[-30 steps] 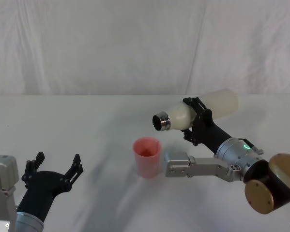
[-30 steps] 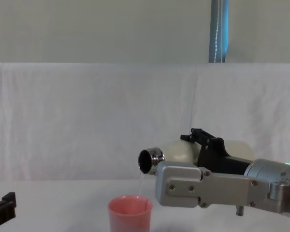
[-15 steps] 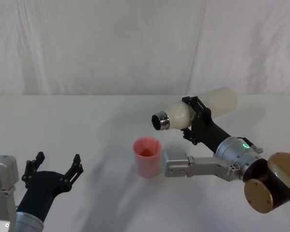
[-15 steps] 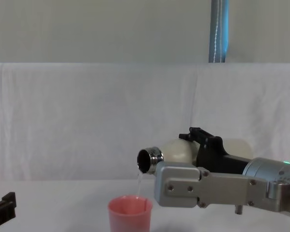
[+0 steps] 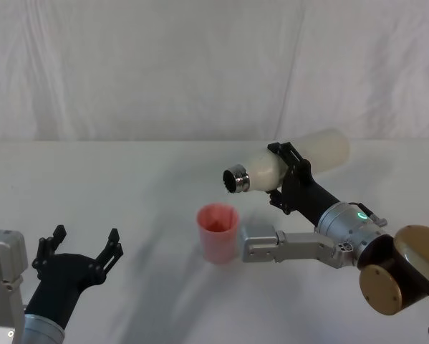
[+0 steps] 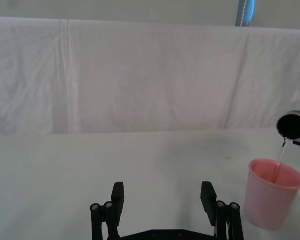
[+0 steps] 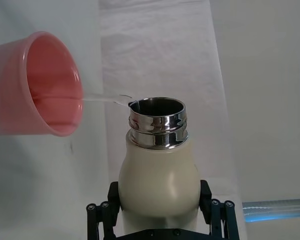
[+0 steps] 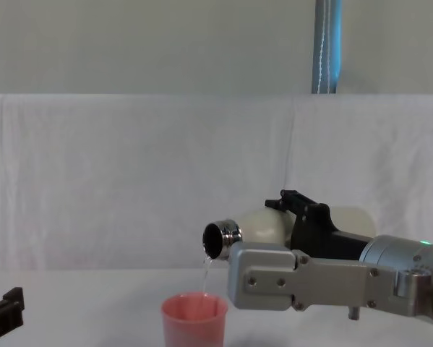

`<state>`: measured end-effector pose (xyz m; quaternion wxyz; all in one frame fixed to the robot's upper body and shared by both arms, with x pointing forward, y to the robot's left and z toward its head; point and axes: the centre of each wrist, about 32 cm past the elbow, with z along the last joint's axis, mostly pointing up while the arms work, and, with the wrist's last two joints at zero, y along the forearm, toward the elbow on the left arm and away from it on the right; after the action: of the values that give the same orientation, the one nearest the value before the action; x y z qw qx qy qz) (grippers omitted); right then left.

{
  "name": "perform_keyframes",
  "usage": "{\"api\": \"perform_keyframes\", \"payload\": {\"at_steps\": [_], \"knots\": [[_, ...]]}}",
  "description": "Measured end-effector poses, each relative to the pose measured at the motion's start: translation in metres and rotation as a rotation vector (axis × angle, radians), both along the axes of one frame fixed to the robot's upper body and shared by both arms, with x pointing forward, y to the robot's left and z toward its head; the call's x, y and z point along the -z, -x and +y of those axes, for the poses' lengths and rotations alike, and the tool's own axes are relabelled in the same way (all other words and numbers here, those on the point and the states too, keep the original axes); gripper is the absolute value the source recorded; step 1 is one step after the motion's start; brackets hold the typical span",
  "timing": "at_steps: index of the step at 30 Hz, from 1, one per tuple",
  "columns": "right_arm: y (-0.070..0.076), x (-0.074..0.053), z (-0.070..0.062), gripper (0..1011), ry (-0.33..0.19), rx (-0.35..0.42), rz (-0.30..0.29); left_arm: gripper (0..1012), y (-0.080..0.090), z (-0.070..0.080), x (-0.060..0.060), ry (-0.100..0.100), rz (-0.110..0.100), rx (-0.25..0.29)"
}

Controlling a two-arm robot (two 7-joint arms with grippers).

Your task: Grasp the thermos with one hand and pour water into the cup lid.

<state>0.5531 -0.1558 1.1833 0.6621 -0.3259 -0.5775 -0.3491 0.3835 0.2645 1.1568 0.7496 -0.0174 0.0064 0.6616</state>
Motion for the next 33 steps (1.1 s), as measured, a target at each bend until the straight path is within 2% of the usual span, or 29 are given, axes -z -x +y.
{"api": "perform_keyframes", "payload": {"at_steps": [33], "knots": [[0.0017, -0.0003, -0.0023, 961, 0.005, 0.002, -0.009, 1001, 0.0, 0.0, 0.0, 0.0, 0.0, 0.0]]}}
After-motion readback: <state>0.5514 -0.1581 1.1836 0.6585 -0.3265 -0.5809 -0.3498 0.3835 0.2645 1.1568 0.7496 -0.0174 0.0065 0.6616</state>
